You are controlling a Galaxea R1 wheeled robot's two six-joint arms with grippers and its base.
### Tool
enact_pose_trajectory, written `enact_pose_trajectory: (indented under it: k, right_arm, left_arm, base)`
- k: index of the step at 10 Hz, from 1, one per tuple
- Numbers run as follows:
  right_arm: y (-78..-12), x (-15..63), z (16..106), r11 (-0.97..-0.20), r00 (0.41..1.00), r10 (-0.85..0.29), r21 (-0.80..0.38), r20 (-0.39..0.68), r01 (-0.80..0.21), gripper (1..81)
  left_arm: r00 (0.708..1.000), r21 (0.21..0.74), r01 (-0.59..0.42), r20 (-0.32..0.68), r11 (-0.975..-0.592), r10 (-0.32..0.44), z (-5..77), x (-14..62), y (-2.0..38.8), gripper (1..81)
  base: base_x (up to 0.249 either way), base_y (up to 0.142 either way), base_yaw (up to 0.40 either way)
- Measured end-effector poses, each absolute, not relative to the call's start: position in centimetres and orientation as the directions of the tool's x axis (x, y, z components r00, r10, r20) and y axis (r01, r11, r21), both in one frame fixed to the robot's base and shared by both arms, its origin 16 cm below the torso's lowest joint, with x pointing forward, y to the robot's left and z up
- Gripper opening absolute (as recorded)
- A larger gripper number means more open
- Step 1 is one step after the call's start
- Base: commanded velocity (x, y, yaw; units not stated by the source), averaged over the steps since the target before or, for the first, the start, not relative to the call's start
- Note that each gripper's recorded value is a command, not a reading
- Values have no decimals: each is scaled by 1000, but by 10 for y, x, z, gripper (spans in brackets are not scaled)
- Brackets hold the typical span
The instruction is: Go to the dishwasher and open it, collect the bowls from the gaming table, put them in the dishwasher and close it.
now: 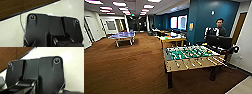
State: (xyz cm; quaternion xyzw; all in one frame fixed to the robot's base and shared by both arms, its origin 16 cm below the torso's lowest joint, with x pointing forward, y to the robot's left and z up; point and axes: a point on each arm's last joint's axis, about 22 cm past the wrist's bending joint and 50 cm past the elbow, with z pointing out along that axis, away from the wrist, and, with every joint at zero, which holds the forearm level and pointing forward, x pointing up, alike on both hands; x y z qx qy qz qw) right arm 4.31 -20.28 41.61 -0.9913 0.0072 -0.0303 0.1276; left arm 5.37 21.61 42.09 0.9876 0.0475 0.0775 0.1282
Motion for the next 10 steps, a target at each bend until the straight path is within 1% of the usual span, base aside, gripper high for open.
enact_pose_trajectory:
  k: [8, 10]
  right_arm:
    - [-202, 41, 416, -967, 998, -22, -254, 57, -7, 811]
    - [-202, 43, 416, -967, 998, -23, -254, 61, -7, 811]
  left_arm:
    - [984, 260, 74, 137, -963, 113, 421, 52, 216, 811]
    - [984, 262, 75, 136, -962, 113, 421, 51, 215, 811]
  base:
    - [0, 0, 356]
    - [0, 242, 0]
